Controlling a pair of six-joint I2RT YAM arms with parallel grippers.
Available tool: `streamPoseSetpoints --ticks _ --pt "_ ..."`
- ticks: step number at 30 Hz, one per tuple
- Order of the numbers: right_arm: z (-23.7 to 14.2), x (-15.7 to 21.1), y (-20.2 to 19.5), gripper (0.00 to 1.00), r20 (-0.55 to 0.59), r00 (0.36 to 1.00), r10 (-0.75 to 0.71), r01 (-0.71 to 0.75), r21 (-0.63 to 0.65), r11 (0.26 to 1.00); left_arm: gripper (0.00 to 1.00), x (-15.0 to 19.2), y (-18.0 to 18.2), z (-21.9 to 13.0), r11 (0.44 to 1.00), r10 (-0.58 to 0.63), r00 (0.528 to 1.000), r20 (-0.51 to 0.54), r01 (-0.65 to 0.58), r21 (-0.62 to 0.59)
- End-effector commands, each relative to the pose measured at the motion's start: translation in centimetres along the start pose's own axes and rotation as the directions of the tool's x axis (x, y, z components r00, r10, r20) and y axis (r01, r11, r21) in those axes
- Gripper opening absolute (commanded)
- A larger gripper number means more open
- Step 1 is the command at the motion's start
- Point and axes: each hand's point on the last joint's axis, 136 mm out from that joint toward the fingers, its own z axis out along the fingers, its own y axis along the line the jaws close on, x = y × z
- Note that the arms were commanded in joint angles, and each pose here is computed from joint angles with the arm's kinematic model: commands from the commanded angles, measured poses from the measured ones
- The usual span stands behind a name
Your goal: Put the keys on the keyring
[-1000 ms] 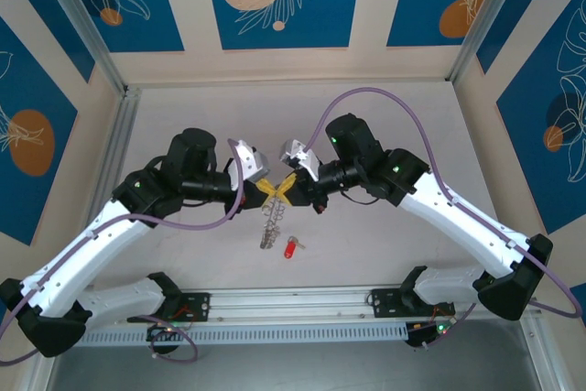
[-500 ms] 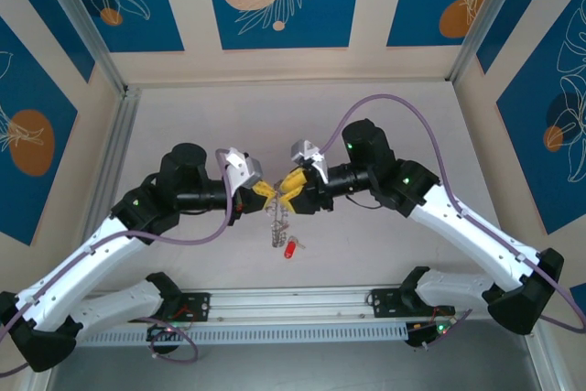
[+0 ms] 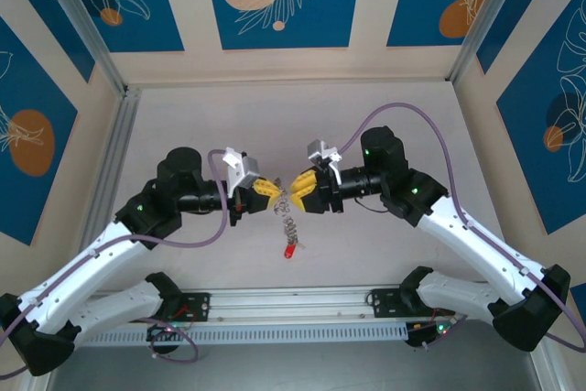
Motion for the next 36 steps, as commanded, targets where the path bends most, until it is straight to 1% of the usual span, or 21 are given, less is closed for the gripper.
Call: streamPoseSetpoints --ticks 1,9,12,16,20,21,23,25,28,30,32,33,35,36 --pt "-0.1 -0.6 0.7 0.29 0.035 0.999 -0.021 0.023 -0.047 0.999 0.00 -2.7 -1.2 -0.6 0.998 0.027 0.993 0.118 -0.034 0.059" --pt "0.4 -0.7 0.5 0.29 0.043 0.999 -0.015 0.017 -0.067 0.998 0.00 -3.0 -1.1 -0.5 0.997 0.008 0.984 0.176 -0.022 0.077" --pt "0.5 -0.7 0.5 0.26 0.044 0.999 -0.010 0.014 -0.076 0.997 0.00 -3.2 -1.1 -0.5 0.997 0.000 0.981 0.194 -0.016 0.081" --pt "0.5 -0.7 0.5 0.18 0.046 0.999 -0.012 0.016 -0.083 0.996 0.00 -3.2 -0.9 -0.4 0.997 -0.003 0.979 0.206 -0.013 0.077" --pt "0.6 -0.5 0.3 0.17 0.038 0.999 -0.010 0.013 -0.074 0.997 0.00 -3.3 -0.8 -0.5 0.998 -0.001 0.976 0.216 -0.014 0.069" --pt "0.5 -0.5 0.4 0.15 0.038 0.999 -0.011 0.014 -0.074 0.997 0.00 -3.3 -0.8 -0.5 0.997 -0.002 0.976 0.218 -0.014 0.070" --pt "0.5 -0.5 0.5 0.06 0.044 0.999 -0.020 0.023 -0.073 0.997 0.00 -3.3 -0.8 -0.4 0.997 -0.005 0.976 0.219 -0.011 0.071" --pt "0.4 -0.7 0.5 0.00 0.052 0.998 -0.029 0.033 -0.071 0.997 0.00 -3.2 -0.7 -0.3 0.997 -0.010 0.977 0.215 -0.006 0.073" --pt "0.2 -0.9 0.5 0.00 0.059 0.998 -0.038 0.041 -0.054 0.998 0.00 -3.1 -0.7 -0.3 0.998 -0.013 0.978 0.207 -0.002 0.068" --pt "0.1 -1.0 -0.1 0.00 0.055 0.997 -0.048 0.049 -0.008 0.999 0.00 -2.8 -0.5 -0.3 0.998 -0.015 0.985 0.174 0.005 0.058" --pt "-0.1 -0.9 -1.0 0.00 0.030 0.998 -0.060 0.058 0.064 0.996 0.00 -2.3 -0.4 -0.3 0.999 -0.013 0.994 0.109 0.009 0.040" --pt "-0.1 -0.7 -1.3 0.00 0.010 0.998 -0.060 0.059 0.092 0.994 0.07 -2.1 -0.1 -0.4 1.000 -0.006 0.997 0.080 0.004 0.020" --pt "-0.1 -0.5 -1.7 0.00 -0.039 0.997 -0.064 0.068 0.133 0.989 0.24 -1.4 0.4 -0.8 0.999 0.014 1.000 0.008 -0.014 -0.036" --pt "-0.1 -0.4 -1.7 0.00 -0.061 0.996 -0.066 0.075 0.144 0.987 0.29 -1.2 0.8 -1.0 0.997 0.026 0.999 -0.022 -0.027 -0.065"
